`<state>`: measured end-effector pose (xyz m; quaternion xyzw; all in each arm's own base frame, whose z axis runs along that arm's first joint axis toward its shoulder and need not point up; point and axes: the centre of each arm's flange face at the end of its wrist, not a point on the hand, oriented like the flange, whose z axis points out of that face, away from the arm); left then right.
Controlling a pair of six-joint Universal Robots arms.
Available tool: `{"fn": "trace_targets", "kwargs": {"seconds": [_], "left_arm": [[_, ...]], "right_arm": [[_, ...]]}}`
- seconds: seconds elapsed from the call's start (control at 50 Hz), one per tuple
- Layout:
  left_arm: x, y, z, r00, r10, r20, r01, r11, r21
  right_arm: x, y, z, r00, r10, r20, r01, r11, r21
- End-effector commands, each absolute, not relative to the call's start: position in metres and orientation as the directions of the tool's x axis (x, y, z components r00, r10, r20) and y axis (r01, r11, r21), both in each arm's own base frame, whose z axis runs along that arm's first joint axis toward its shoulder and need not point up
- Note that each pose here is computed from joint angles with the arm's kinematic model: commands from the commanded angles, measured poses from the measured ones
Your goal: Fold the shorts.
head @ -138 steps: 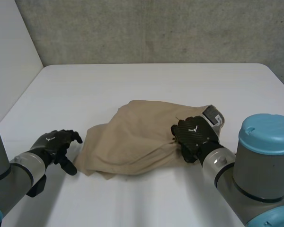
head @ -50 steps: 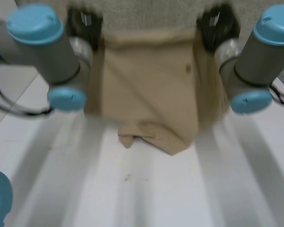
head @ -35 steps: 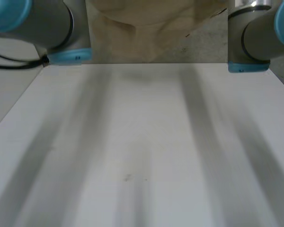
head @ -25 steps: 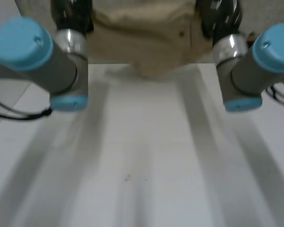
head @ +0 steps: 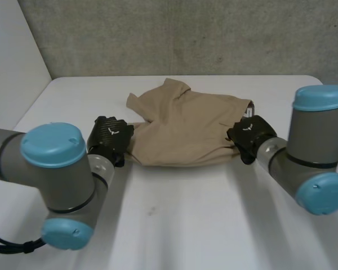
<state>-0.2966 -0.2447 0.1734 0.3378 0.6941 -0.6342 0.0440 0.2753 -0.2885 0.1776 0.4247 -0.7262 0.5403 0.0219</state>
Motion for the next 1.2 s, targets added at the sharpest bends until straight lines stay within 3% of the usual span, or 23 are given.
{"fn": "trace_targets", "kwargs": {"seconds": [0.02, 0.08, 0.2, 0.34, 0.5, 0.6, 0.74, 0.96, 1.2], "left_arm": [[-0.284, -0.22, 0.179, -0.732, 0.484, -0.48, 0.55, 0.005, -0.835], [-0.282, -0.213, 0.178, -0.718, 0.512, -0.472, 0.562, 0.026, -0.826], [-0.278, -0.211, 0.189, -0.723, 0.507, -0.47, 0.557, 0.024, -0.83], [-0.261, -0.216, 0.197, -0.762, 0.463, -0.452, 0.532, 0.049, -0.845], [-0.251, -0.203, 0.181, -0.78, 0.489, -0.391, 0.507, 0.127, -0.852], [-0.247, -0.196, 0.168, -0.781, 0.517, -0.35, 0.495, 0.172, -0.852], [-0.235, -0.201, 0.16, -0.801, 0.5, -0.331, 0.487, 0.221, -0.845], [-0.225, -0.213, 0.157, -0.823, 0.476, -0.311, 0.462, 0.241, -0.854], [-0.229, -0.214, 0.155, -0.812, 0.501, -0.298, 0.452, 0.218, -0.865]], "right_arm": [[0.253, -0.262, 0.173, -0.623, -0.683, 0.382, -0.66, 0.197, -0.725], [0.245, -0.267, 0.171, -0.644, -0.676, 0.358, -0.644, 0.226, -0.731], [0.229, -0.289, 0.189, -0.771, -0.567, 0.29, -0.485, 0.228, -0.844], [0.228, -0.286, 0.196, -0.75, -0.621, 0.227, -0.427, 0.193, -0.883], [0.235, -0.284, 0.201, -0.655, -0.701, 0.281, -0.472, 0.089, -0.877], [0.239, -0.285, 0.197, -0.616, -0.741, 0.266, -0.509, 0.118, -0.852], [0.243, -0.294, 0.178, -0.598, -0.785, 0.164, -0.545, 0.247, -0.801], [0.243, -0.299, 0.159, -0.594, -0.791, 0.148, -0.57, 0.283, -0.771], [0.236, -0.289, 0.164, -0.634, -0.747, 0.201, -0.524, 0.223, -0.822]]}}
